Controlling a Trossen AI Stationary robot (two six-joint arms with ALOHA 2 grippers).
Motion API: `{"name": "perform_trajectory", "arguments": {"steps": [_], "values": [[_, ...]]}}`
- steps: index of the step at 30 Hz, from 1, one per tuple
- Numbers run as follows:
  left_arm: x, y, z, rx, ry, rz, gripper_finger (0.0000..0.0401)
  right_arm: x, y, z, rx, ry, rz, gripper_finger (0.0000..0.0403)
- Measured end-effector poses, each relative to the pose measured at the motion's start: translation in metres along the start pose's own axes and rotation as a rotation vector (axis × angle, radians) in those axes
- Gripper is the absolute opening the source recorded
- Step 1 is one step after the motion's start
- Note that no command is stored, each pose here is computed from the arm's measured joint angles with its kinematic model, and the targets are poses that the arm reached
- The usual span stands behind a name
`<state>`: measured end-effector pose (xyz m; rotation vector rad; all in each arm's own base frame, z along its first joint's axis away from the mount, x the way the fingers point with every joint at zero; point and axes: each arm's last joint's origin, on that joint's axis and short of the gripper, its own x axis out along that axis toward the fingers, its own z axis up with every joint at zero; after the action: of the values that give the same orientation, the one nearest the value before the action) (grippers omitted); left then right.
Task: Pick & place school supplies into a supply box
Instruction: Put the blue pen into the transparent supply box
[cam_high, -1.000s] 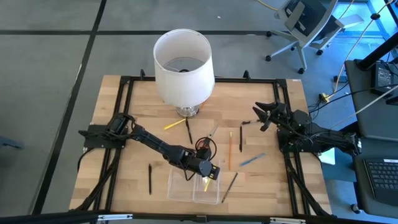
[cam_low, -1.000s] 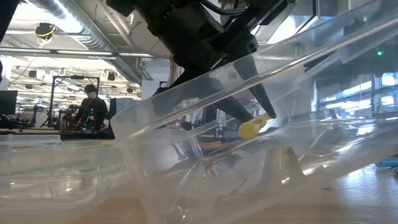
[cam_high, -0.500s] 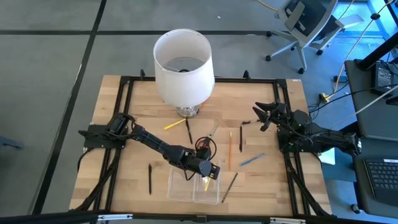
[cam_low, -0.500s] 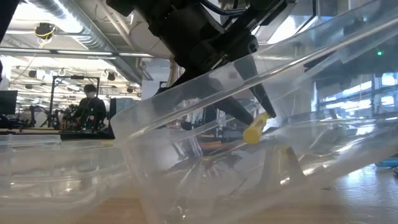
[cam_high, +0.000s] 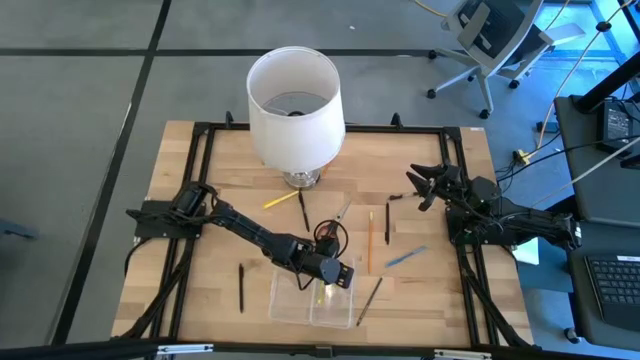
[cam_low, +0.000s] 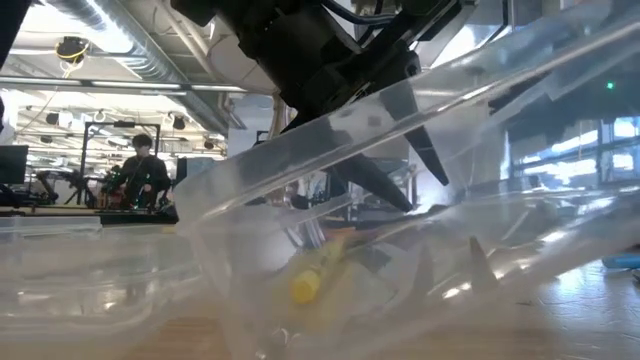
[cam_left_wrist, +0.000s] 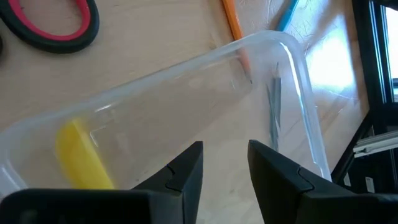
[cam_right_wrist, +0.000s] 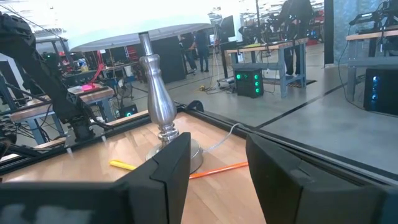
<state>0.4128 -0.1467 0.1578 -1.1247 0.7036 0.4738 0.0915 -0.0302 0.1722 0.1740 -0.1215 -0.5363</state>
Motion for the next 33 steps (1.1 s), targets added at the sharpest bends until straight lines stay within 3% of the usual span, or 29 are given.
{"name": "perform_trajectory", "arguments": {"steps": [14, 25, 28, 33], "values": [[0.0, 0.0, 0.0, 0.004, 0.01, -0.002, 0.0128, 0.0, 0.0, 0.0, 0.0, 0.0, 0.0, 0.0159], [-0.013, -0.01, 0.008, 0.141, 0.071, -0.072, 0.0127, 0.0, 0.0, 0.0, 0.008, 0.002, 0.005, 0.0159], [-0.012, -0.01, 0.01, 0.182, 0.151, -0.095, 0.0128, 0.0, 0.0, 0.0, 0.044, 0.004, 0.014, 0.0159], [-0.018, -0.012, 0.015, 0.267, 0.155, -0.113, 0.0128, 0.0, 0.004, 0.0, -0.005, 0.02, 0.129, 0.0159]]}}
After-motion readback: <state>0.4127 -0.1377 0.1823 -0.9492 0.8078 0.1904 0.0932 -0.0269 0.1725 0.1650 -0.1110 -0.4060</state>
